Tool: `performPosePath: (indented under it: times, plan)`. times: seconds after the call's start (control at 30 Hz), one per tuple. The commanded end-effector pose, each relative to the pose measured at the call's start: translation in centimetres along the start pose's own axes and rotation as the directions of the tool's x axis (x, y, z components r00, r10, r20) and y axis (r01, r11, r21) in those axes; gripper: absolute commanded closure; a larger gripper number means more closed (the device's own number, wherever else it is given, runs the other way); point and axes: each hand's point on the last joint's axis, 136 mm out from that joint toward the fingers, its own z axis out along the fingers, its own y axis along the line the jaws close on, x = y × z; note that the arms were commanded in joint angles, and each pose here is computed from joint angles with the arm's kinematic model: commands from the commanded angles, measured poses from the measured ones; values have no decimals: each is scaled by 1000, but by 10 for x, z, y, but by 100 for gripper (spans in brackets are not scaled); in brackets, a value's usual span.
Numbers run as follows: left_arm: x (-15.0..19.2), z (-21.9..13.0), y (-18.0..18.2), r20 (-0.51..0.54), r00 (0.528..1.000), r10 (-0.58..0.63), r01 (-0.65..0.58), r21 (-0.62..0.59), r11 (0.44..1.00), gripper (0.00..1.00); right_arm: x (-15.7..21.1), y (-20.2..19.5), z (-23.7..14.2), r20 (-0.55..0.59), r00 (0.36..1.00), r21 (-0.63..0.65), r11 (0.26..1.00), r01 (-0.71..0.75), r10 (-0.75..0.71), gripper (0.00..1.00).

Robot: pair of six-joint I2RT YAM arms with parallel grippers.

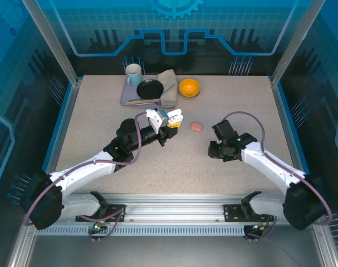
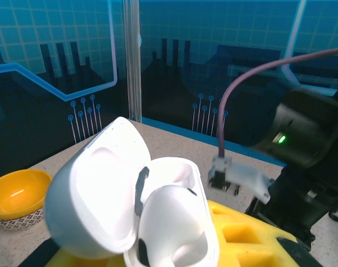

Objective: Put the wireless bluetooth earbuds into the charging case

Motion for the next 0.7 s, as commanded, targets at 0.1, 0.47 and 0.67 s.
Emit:
performPosePath:
  times: [0.1,0.47,0.67]
  plan:
    - [-22,2,1,36,999,25,-25,-15,1000,100,-43,29,-54,251,968,-168,984,62,-18,74]
    - [-20,7,0,20,1000,15,-15,0,1000,100,-130,102,-186,600,798,-324,896,305,-54,73]
    - [-26,17,-1,25,1000,12,-12,28,1000,100,-155,144,-237,696,714,-356,829,431,-72,73]
